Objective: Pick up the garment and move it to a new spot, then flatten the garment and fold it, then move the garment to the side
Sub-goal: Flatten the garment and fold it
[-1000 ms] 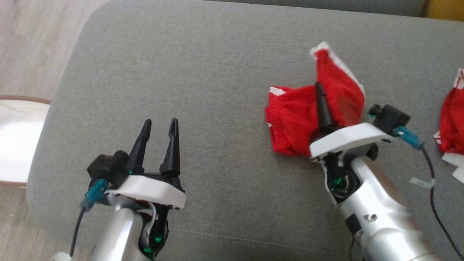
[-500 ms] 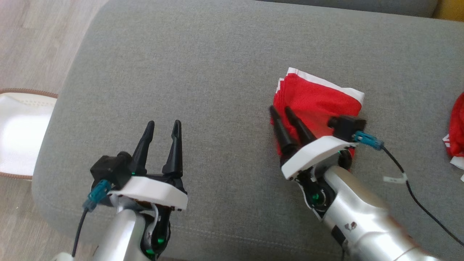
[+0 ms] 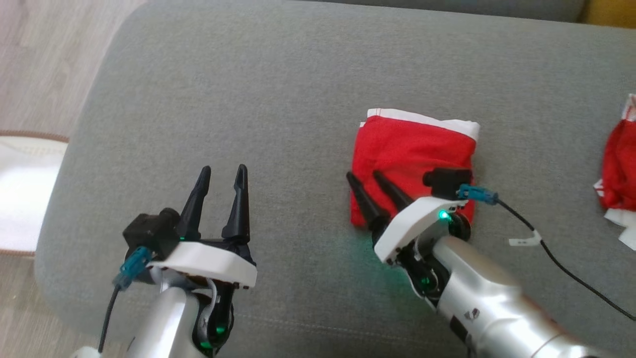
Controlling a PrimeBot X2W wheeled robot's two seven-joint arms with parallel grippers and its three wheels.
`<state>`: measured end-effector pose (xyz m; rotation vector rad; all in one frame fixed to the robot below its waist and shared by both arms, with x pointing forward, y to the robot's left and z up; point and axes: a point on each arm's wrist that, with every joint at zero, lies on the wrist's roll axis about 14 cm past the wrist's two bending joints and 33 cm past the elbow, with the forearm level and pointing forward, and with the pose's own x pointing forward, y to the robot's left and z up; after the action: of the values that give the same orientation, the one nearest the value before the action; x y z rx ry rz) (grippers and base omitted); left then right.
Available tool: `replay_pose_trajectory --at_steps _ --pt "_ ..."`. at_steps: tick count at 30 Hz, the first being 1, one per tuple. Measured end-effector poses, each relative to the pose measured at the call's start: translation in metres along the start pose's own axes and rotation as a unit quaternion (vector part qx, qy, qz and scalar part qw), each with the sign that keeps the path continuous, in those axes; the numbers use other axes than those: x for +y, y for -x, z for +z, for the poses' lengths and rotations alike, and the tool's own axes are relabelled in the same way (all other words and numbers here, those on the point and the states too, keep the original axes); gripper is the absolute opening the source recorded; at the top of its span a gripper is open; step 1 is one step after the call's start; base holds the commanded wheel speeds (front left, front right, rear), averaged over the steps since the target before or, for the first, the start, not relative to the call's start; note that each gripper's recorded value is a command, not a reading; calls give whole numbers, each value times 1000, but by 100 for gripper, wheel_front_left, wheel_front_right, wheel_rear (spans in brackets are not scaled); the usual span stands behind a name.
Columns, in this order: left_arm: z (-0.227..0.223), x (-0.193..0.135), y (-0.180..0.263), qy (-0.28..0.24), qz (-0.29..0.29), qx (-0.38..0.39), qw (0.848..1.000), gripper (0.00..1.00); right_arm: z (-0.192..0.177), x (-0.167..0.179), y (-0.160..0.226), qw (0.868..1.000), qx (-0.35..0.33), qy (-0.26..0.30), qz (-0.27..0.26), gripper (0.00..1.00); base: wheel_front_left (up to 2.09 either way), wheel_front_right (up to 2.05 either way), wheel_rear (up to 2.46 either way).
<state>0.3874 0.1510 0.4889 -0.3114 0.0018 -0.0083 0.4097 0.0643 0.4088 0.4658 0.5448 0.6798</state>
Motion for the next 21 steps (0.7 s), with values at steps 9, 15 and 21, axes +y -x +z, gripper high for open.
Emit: replay_pose_trajectory --at_steps 9,15,21 --pt "11 -19 -8 2 -30 -19 999 100 71 -30 16 992 -102 62 -50 100 0 0 0" --pt "24 -41 -16 10 -64 -40 997 100 152 -61 61 960 -221 136 -105 100 0 0 0" --pt "27 -59 -20 16 -93 -45 994 100 140 -98 117 933 -247 181 -187 100 0 0 0"
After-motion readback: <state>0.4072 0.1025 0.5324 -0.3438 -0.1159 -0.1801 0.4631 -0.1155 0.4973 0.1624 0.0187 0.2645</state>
